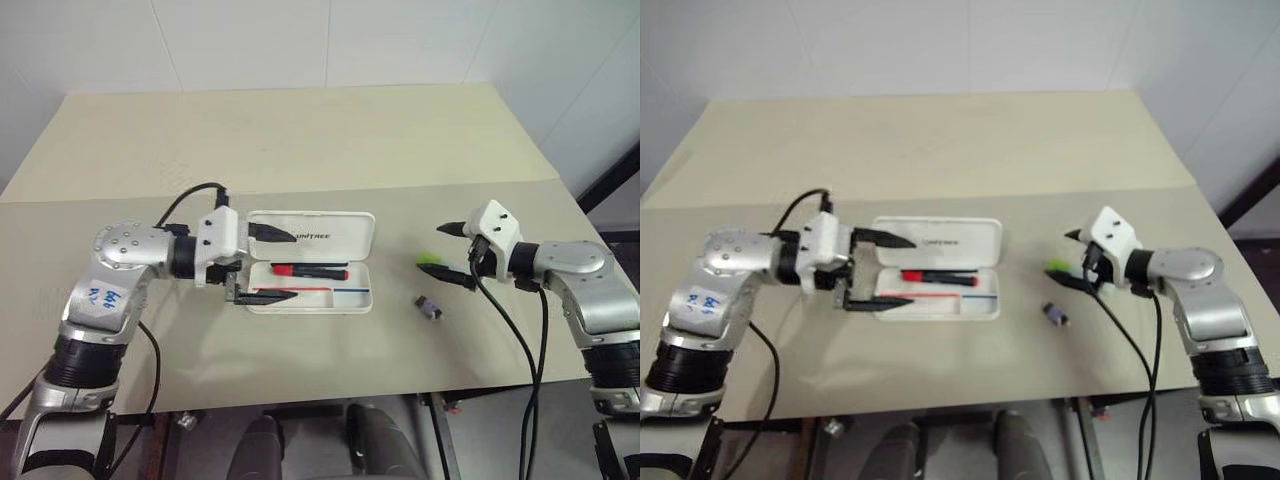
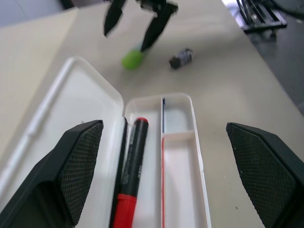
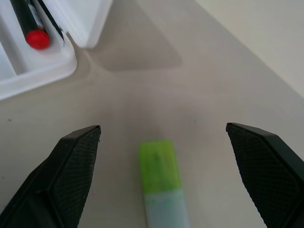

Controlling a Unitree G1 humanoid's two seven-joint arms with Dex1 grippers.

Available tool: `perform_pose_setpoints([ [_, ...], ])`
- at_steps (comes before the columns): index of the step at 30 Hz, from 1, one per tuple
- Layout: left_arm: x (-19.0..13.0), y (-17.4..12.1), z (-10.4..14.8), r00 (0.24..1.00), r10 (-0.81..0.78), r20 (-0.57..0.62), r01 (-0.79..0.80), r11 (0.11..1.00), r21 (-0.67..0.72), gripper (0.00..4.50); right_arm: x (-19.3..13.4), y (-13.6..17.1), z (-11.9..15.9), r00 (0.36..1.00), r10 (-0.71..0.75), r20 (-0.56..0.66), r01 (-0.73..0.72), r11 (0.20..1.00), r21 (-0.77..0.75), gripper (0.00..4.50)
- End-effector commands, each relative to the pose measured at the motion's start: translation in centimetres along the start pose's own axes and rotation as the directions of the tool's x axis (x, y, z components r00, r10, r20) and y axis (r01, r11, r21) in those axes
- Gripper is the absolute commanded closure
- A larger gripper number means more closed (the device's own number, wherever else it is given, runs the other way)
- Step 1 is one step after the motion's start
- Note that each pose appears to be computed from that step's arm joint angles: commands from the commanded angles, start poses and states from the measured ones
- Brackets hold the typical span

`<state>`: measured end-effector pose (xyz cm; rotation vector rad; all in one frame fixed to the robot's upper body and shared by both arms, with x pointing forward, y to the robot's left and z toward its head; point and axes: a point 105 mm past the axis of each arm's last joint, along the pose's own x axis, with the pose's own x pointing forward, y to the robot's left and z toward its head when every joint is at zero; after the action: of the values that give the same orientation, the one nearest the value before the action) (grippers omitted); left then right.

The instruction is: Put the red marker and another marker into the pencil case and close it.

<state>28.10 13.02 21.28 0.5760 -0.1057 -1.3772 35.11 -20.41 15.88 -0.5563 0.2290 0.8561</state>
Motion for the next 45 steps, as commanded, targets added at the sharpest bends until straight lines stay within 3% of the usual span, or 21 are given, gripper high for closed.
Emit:
perform_pose_setpoints([
  [1,-2.5,-0.2,1.7,0.999,0.043,0.028,-0.043,0.999,0.019,0.07,-0.6,-1.2,0.2,1.000,0.012,-0.017,-0.012,1.000,-0.027,0.00],
  [12,-6.9,-0.9,0.8,0.991,0.115,-0.075,-0.117,0.993,-0.030,0.07,-0.7,-3.5,-3.4,0.984,0.087,-0.153,-0.091,0.996,-0.023,0.00],
  [15,-7.1,-0.8,0.8,0.988,0.128,-0.087,-0.131,0.991,-0.025,0.00,-0.6,-3.5,-3.8,0.981,0.106,-0.164,-0.110,0.994,-0.018,0.67],
  [23,-7.3,-1.0,0.7,0.984,0.150,-0.090,-0.154,0.988,-0.030,0.00,-0.4,-2.6,-3.8,0.974,0.151,-0.171,-0.162,0.985,-0.058,3.39],
  [28,-7.2,-0.8,0.3,0.984,0.147,-0.096,-0.151,0.988,-0.030,0.00,-0.5,-2.8,-2.9,0.979,0.134,-0.152,-0.150,0.984,-0.100,3.42],
  [34,-7.9,-0.6,-0.4,0.982,0.150,-0.113,-0.154,0.988,-0.031,0.00,-1.4,-1.3,1.4,0.966,0.254,-0.051,-0.259,0.937,-0.234,3.42],
  [41,-8.8,-0.9,-1.8,0.976,0.156,-0.153,-0.164,0.986,-0.042,0.00,-1.3,4.5,7.2,0.879,0.475,0.036,-0.443,0.844,-0.303,3.42],
  [45,-9.5,-1.4,-2.7,0.968,0.151,-0.201,-0.163,0.986,-0.044,0.00,0.1,7.0,8.4,0.852,0.521,0.041,-0.485,0.817,-0.311,3.42],
])
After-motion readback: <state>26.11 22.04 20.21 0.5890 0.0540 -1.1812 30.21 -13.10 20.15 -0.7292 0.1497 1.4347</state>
